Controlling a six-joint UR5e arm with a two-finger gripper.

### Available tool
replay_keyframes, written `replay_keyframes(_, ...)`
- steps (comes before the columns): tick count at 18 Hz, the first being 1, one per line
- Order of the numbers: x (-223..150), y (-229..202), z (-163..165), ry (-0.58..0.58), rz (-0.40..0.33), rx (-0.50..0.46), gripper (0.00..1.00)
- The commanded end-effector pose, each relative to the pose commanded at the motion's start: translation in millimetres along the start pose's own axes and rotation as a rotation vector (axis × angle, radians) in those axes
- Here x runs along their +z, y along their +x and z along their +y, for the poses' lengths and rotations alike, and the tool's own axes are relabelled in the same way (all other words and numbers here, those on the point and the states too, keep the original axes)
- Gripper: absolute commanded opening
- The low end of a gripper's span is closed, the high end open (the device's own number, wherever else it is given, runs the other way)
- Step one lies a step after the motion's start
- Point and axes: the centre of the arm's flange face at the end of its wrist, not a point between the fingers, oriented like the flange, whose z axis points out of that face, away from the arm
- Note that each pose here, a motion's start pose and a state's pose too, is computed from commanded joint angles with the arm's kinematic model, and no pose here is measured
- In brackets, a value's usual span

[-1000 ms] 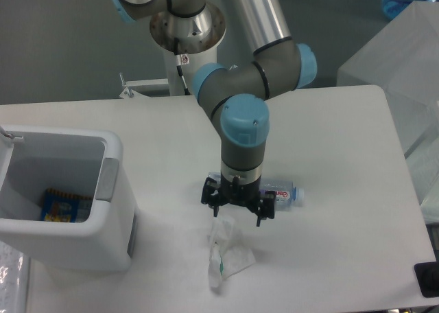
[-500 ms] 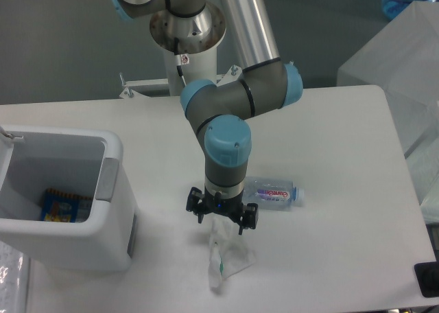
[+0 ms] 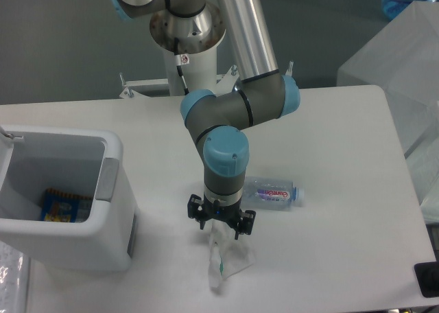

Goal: Place the trash in the trash can
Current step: 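Close the gripper on the crumpled white tissue, then lift the tissue and carry it over the white trash bin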

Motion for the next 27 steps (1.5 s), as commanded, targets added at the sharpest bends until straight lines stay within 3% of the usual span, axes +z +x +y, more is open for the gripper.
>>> replay_keyframes(1, -1.0, -0.9, 0.3, 0.001, -0.001, -0.001, 0.08)
replay_keyframes(2, -1.6, -1.0, 0.0, -0.003, -0.009, -0.001, 0.02)
replay_keyframes(12, -34.7, -27.3, -11.0, 0.037, -0.079, -0.016, 0.0)
replay_keyframes(14, -72.8, -41.7, -22.8, 0.116, -0.092, -0.033, 0.0)
replay_keyframes(17, -144.6, -59.6, -35.4, 0.307, -0.039, -0.118, 0.0)
replay_keyframes(21, -218.8, -63.7, -41.6, 0.459, -0.017, -0.219, 0.0)
replay_keyframes(27, -326.9, -8.8, -29.8, 0.631, 0.051, -0.306, 0.0)
